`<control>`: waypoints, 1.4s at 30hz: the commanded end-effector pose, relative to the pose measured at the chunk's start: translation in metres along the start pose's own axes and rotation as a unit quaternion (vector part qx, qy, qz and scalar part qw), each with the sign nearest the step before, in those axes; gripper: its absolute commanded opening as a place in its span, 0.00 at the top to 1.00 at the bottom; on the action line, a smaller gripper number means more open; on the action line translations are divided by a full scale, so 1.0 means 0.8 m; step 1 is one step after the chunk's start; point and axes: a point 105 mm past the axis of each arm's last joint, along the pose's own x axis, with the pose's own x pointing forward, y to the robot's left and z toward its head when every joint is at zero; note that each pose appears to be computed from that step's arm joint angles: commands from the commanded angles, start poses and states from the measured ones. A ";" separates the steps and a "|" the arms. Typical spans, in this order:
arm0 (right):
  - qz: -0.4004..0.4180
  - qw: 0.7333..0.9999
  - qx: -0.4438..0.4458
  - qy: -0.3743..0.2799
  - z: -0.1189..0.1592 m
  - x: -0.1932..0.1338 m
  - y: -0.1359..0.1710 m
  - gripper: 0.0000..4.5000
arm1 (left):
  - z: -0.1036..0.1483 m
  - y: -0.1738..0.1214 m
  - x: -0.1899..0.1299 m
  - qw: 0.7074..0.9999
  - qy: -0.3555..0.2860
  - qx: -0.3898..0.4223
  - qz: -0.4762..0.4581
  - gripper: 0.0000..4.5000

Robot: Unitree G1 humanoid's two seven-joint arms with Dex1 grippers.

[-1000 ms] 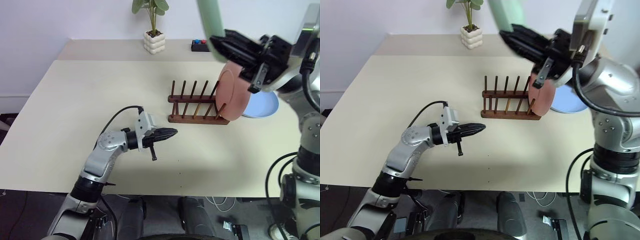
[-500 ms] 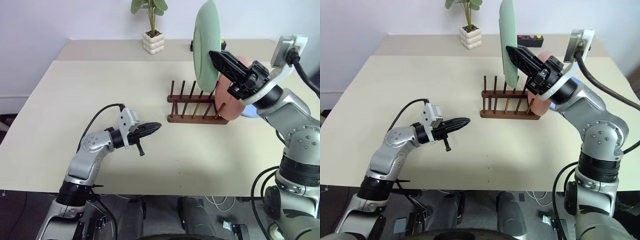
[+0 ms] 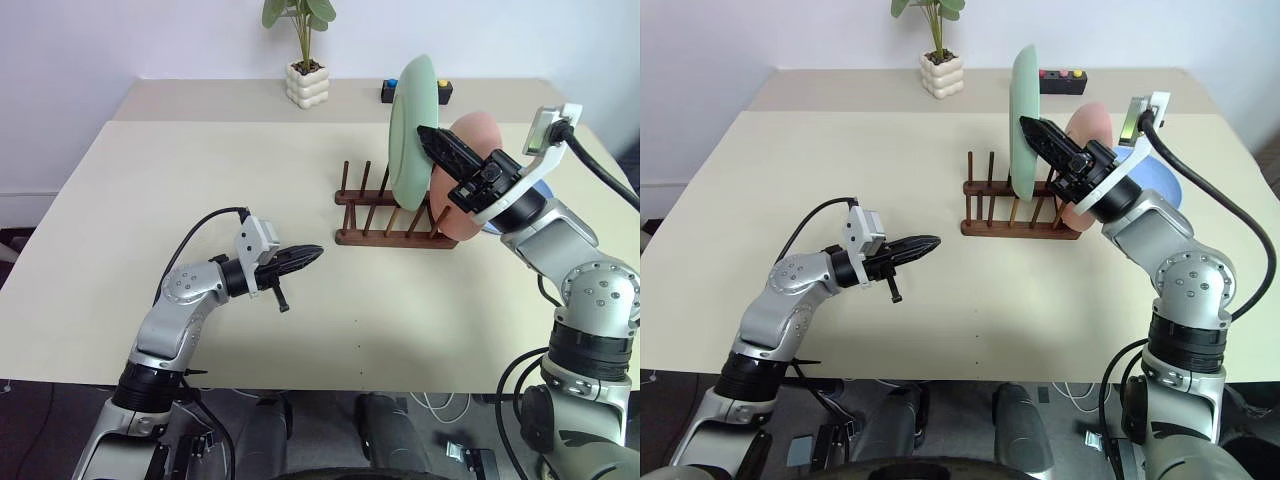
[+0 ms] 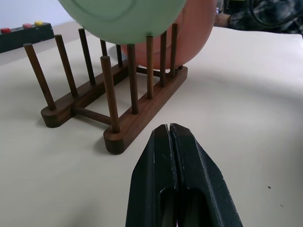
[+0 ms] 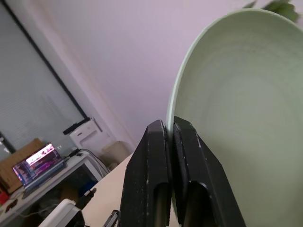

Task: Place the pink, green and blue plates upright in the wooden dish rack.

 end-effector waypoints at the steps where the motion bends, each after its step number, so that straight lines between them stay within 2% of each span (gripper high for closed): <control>1: 0.007 1.000 0.004 -0.026 0.015 -0.002 0.005 0.99 | 0.015 0.000 0.001 1.000 -0.018 0.017 -0.002 1.00; 10: -0.004 1.000 0.011 -0.026 0.013 -0.004 0.000 0.99 | 0.015 -0.001 0.001 1.000 -0.017 0.018 -0.004 1.00; 13: -0.005 1.000 0.010 -0.026 0.013 -0.004 0.000 0.79 | 0.015 -0.001 0.001 1.000 -0.017 0.018 -0.004 1.00; 20: -0.017 0.999 0.002 -0.029 0.015 -0.004 -0.004 0.02 | 0.015 -0.002 0.001 1.000 -0.017 0.018 -0.005 1.00; 27: -0.017 0.999 -0.042 -0.011 0.015 -0.003 -0.001 0.01 | 0.015 -0.002 0.003 1.000 -0.018 0.018 -0.007 1.00; 42: 0.012 0.983 -0.185 0.019 0.041 -0.004 0.015 0.01 | 0.013 -0.003 0.005 1.000 -0.017 0.017 -0.008 1.00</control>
